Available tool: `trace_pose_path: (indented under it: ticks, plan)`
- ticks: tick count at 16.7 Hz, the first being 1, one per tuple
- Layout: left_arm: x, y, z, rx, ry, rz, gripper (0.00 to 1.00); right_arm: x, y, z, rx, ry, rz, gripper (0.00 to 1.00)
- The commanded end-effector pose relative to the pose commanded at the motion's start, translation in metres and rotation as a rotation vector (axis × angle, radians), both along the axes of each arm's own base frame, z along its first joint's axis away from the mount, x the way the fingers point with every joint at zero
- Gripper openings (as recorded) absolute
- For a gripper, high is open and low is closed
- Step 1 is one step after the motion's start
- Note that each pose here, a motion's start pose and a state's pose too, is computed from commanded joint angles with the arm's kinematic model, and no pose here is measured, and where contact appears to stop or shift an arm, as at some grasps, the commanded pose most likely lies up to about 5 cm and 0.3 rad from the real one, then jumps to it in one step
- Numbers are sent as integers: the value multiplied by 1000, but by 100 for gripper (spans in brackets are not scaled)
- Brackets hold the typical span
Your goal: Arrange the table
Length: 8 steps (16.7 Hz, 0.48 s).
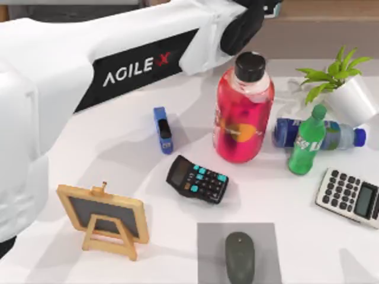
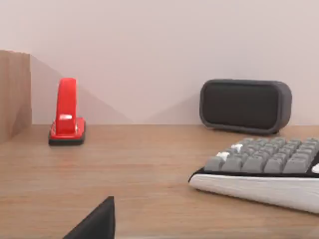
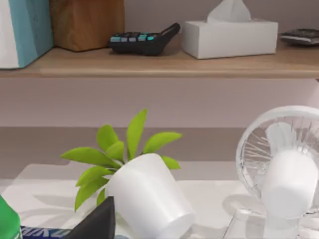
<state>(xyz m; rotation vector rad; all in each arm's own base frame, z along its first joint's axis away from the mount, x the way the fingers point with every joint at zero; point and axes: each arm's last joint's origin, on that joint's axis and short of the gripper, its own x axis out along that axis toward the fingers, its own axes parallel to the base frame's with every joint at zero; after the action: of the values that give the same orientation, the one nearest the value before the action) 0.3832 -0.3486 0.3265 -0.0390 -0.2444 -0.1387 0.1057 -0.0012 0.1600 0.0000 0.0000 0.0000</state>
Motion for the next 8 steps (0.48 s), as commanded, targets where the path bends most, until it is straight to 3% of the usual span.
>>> trace_pose_path:
  ticks: [3, 6, 8]
  plan:
    - [5, -37, -52, -10, 113, 33, 100, 0, 0, 0, 0, 0, 0, 100]
    - [16, -52, -100, 13, 198, 90, 100, 0, 0, 0, 0, 0, 0, 100]
    - [20, -54, -119, 26, 227, 116, 100, 0, 0, 0, 0, 0, 0, 100]
